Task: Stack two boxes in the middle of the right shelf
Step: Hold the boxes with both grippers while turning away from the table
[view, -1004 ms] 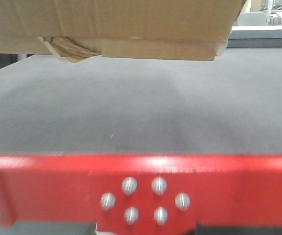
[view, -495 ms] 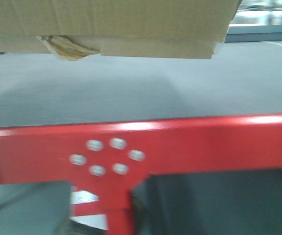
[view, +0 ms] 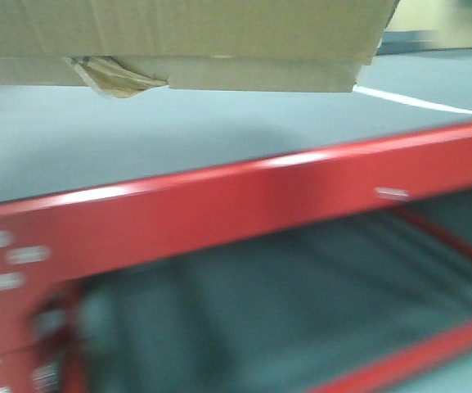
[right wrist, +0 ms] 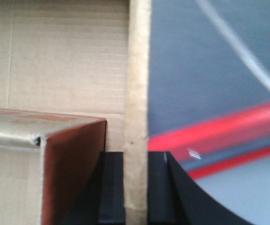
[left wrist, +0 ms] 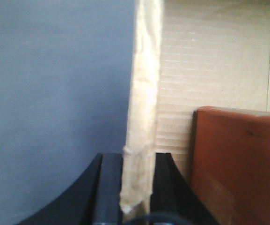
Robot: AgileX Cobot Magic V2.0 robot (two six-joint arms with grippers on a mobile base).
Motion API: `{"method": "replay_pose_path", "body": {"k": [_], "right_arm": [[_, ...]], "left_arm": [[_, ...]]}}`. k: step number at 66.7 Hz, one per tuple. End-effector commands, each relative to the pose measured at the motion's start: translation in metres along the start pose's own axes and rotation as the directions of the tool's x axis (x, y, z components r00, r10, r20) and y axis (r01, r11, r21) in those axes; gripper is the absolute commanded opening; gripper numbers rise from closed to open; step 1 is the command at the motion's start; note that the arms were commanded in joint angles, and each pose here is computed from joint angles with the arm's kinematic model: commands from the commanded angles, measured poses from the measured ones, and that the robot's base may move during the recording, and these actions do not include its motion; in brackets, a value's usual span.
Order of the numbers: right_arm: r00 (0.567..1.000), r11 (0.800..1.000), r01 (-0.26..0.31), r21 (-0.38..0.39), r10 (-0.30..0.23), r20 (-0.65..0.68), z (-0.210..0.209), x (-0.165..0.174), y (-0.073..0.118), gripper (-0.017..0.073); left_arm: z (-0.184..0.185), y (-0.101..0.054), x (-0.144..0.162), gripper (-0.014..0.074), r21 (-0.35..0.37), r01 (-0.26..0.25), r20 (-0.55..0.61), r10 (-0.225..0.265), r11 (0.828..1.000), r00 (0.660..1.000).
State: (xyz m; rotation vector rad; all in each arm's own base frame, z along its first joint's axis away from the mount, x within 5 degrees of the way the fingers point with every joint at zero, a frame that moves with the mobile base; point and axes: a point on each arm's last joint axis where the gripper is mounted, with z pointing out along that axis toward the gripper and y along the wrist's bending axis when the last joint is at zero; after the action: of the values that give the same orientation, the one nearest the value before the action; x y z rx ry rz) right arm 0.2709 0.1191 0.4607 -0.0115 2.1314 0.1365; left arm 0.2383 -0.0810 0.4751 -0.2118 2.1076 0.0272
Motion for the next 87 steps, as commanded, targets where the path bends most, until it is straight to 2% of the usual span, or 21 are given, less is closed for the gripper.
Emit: {"method": "replay_pose_path", "body": {"k": [1, 87], "right_arm": [[0.997, 1.0, 0.02, 0.024, -0.022, 0.081, -0.0106, -0.0106, -0.0066, -0.0163], [0.996, 1.0, 0.02, 0.023, -0.022, 0.083, -0.0106, -0.0108, -0.0065, -0.0163]], "left_arm": [[-0.0055, 0.0091, -0.0078, -0.0111, -0.047, -0.002, 0.056, 0.005, 0.999, 0.998], [-0.0055, 0.0091, -0.0078, -0.0111, -0.047, -0.002, 0.056, 0.005, 0.999, 0.998]]}}
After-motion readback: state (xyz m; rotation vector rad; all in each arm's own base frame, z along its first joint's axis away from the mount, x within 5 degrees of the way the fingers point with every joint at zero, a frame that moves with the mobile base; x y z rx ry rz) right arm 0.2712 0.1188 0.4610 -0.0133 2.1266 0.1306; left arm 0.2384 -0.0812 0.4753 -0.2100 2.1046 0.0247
